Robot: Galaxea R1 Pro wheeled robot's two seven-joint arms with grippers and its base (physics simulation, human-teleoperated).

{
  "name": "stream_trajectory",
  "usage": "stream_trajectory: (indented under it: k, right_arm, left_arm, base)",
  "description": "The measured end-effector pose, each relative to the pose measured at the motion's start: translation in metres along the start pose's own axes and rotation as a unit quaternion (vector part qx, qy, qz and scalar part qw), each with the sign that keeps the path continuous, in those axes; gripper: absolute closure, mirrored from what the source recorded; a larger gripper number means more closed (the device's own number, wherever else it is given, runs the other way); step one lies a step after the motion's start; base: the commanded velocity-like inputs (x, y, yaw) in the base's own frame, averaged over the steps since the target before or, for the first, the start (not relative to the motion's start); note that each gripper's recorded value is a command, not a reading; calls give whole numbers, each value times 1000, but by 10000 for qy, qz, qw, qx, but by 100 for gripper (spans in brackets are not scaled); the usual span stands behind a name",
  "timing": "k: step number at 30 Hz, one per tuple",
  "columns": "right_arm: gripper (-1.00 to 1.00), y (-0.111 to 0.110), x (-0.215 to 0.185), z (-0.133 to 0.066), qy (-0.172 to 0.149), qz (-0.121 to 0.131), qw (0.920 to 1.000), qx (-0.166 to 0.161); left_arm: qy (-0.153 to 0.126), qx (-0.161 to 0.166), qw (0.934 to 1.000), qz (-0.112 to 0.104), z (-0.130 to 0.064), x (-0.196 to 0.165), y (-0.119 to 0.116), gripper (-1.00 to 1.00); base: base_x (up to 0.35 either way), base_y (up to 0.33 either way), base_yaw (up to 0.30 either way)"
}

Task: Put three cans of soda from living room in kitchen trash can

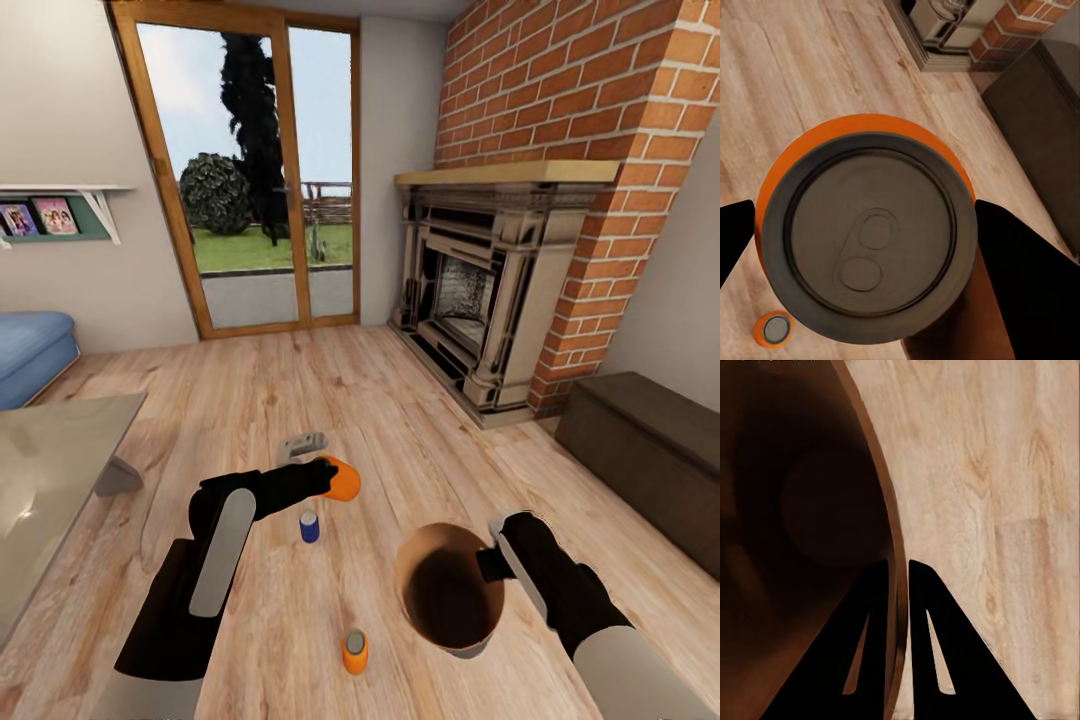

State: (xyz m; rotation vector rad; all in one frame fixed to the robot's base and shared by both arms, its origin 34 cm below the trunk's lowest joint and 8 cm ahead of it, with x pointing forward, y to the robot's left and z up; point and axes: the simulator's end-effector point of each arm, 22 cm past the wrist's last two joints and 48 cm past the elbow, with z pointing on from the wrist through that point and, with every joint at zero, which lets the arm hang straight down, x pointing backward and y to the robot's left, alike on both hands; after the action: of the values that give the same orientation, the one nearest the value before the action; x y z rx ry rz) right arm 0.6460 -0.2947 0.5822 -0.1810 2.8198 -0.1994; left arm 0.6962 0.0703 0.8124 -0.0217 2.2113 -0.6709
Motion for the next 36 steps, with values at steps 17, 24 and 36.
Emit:
stream_trajectory:
  k: [17, 24, 36]
  right_arm:
    - [100, 13, 6, -11, 590, -196, 9972, -411]
    - [100, 8, -22, -31, 437, -235, 9981, -369]
    - [100, 6, -51, -59, 291, -388, 9984, -300]
  left_arm:
    - [79, 261, 9996, -10, -11, -24, -32, 100]
    - [358, 607, 9970, 313, -11, -10, -77, 100]
    - [910, 1073, 9887, 526, -12, 20, -128, 100]
  base:
    - [0, 0, 0]
    - [0, 0, 0]
    - [0, 0, 0]
